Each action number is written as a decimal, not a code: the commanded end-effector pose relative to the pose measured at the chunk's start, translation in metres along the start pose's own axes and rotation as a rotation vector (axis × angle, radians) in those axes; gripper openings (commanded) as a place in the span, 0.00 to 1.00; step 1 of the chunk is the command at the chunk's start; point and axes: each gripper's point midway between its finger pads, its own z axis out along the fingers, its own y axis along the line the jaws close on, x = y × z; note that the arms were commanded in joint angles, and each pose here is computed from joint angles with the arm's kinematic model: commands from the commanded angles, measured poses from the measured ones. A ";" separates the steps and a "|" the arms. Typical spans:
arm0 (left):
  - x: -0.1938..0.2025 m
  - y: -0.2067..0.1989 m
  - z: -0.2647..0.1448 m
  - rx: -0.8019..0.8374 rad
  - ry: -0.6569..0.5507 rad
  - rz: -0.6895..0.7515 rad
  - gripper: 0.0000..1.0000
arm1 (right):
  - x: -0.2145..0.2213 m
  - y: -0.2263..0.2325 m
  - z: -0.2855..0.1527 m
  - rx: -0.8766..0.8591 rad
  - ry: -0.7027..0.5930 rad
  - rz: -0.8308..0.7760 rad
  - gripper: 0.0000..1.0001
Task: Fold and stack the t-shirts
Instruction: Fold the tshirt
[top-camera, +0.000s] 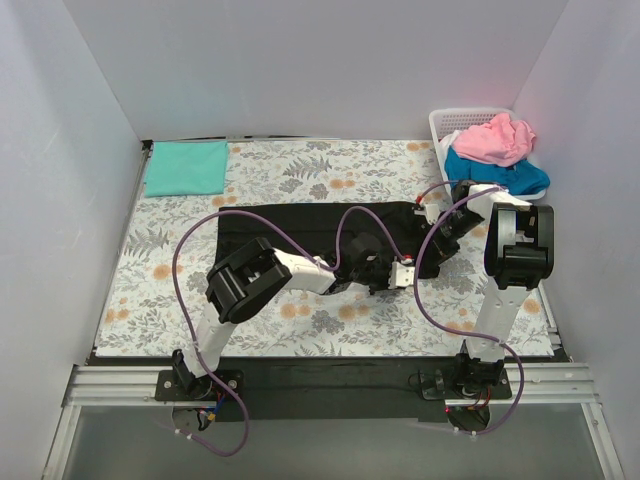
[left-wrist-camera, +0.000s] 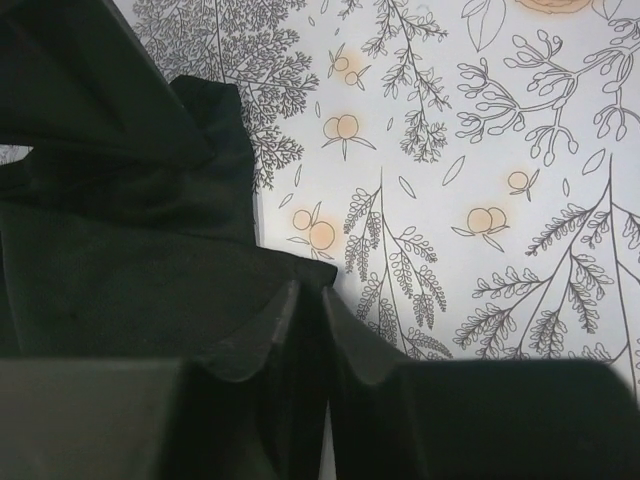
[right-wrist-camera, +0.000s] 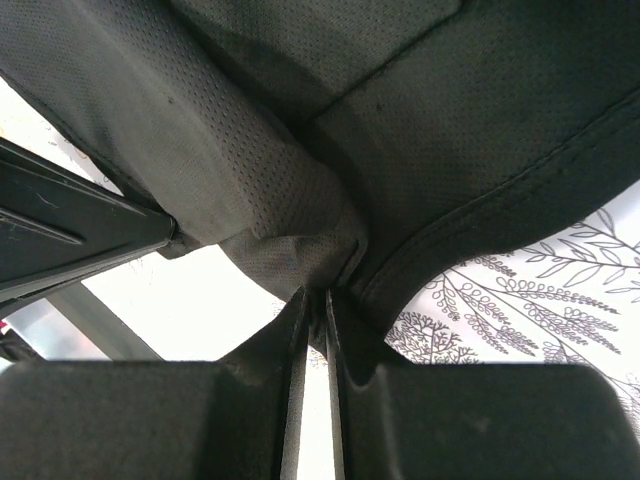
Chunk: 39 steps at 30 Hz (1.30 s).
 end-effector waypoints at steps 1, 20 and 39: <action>-0.004 0.007 0.001 -0.027 -0.002 0.001 0.10 | 0.000 0.005 -0.004 -0.005 -0.018 -0.024 0.17; -0.038 0.134 -0.048 -0.219 -0.149 -0.127 0.00 | 0.006 0.004 -0.001 -0.013 -0.009 -0.017 0.17; -0.014 0.193 -0.048 -0.301 -0.238 0.102 0.00 | 0.012 0.005 -0.001 -0.006 0.005 -0.019 0.17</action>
